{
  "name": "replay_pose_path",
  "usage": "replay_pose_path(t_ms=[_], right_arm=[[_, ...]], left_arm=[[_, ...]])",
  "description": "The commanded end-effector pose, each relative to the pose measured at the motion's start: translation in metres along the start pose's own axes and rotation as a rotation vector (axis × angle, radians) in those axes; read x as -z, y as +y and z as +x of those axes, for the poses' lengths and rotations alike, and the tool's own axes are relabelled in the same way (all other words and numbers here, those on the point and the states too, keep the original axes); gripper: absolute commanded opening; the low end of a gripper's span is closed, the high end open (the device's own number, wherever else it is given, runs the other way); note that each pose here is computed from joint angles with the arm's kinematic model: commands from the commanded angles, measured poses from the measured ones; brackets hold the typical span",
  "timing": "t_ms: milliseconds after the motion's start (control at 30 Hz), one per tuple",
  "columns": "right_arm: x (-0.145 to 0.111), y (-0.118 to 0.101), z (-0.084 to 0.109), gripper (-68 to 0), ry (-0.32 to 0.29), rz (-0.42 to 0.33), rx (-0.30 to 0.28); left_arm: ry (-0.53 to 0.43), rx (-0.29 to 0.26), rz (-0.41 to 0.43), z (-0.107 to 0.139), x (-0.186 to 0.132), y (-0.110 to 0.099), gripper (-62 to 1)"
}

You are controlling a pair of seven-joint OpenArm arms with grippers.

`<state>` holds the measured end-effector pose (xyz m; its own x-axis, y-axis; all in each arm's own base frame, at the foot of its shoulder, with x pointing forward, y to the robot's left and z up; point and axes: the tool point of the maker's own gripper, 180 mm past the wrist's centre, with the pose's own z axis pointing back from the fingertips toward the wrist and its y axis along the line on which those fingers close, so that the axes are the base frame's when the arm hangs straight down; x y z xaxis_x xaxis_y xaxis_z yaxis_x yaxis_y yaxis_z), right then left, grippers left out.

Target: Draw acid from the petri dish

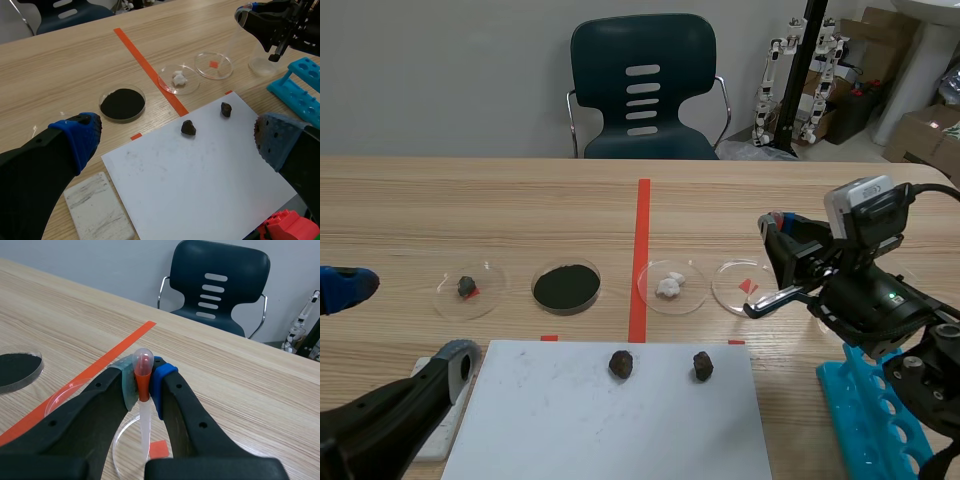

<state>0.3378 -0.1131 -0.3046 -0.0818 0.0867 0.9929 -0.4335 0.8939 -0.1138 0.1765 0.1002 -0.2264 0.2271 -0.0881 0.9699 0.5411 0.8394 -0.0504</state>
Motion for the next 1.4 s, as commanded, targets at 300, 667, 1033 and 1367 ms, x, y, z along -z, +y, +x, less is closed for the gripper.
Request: replay_pose_path(t_ms=[300, 667, 1033, 1367], right_arm=[[0.0041, -0.0063, 0.0107, -62.0, -0.039, -0.012, -0.002], [0.004, -0.0067, 0.011, -62.0, -0.041, -0.014, 0.0], [0.004, -0.0066, 0.0117, -62.0, -0.045, -0.014, 0.001], [0.004, -0.0066, 0.0123, -62.0, -0.048, -0.014, 0.001]], left_arm=[[-0.023, -0.015, -0.003, 0.0046, 0.0002, -0.0022, 1.4], [-0.023, -0.015, -0.003, 0.0046, 0.0002, -0.0022, 1.4], [-0.023, -0.015, -0.003, 0.0046, 0.0002, -0.0022, 1.4], [-0.023, -0.015, -0.003, 0.0046, 0.0002, -0.0022, 1.4]])
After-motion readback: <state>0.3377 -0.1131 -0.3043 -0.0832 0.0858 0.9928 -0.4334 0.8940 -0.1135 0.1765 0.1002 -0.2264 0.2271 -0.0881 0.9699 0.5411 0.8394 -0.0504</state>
